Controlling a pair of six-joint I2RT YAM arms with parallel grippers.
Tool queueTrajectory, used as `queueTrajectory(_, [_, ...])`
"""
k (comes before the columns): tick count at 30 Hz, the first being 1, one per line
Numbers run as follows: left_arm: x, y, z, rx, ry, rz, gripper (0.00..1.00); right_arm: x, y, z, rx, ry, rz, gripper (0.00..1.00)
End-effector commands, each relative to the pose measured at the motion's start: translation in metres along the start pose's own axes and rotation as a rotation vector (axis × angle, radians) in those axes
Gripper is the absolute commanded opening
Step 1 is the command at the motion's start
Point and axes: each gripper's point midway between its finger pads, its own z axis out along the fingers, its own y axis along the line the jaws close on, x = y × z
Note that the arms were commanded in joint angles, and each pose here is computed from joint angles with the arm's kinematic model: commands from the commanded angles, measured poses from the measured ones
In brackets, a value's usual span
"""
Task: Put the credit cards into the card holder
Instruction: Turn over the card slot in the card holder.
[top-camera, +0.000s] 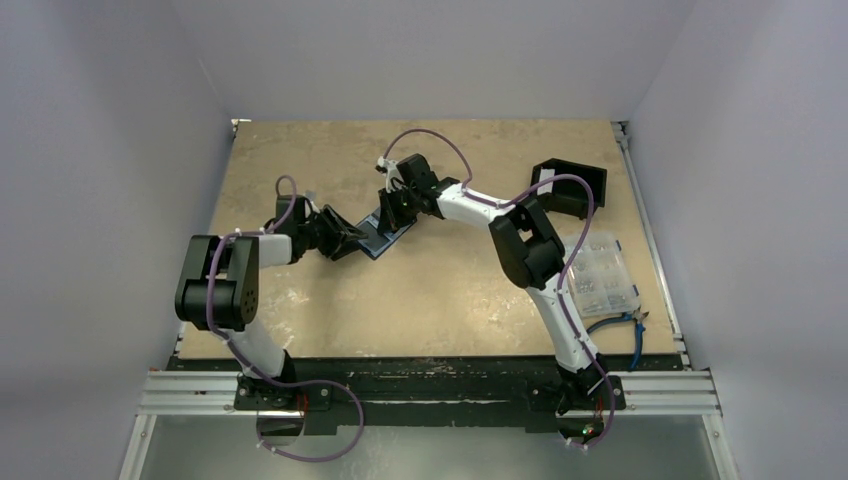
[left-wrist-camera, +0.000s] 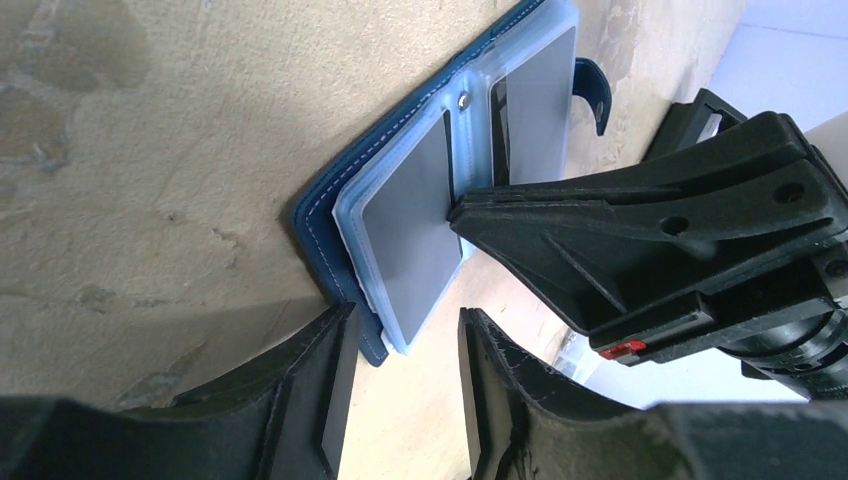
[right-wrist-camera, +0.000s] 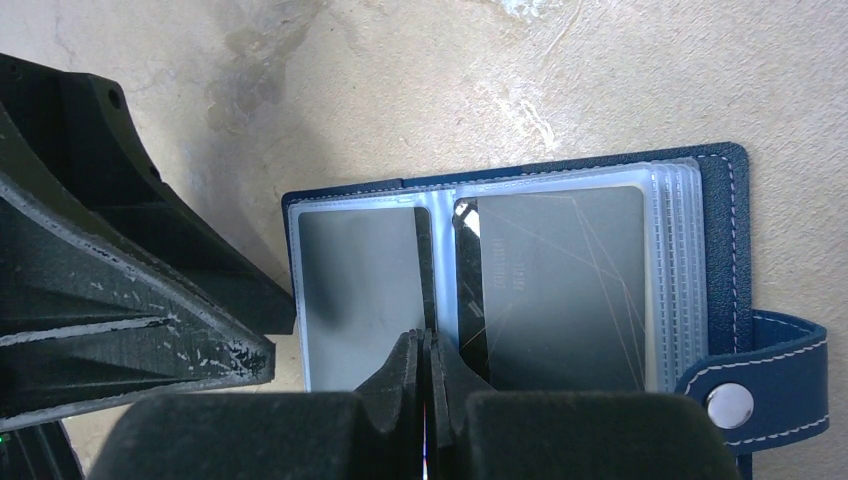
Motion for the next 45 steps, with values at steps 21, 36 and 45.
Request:
queueTrajectory(21, [-0.004,-0.018,0.005,0.047,-0.03,0.048,0.36,0.037,-0.014,0.017,0.032,0.097,0.03,0.0])
queueTrajectory(36, [-0.009,-0.042,0.001,0.087,-0.044,0.078,0.3,0.037,-0.013,0.015,0.034,0.1,0.032,0.01])
queueTrajectory(45, [-0.014,-0.057,-0.003,0.097,-0.068,0.106,0.28,0.019,0.003,0.002,0.001,0.07,0.031,0.2])
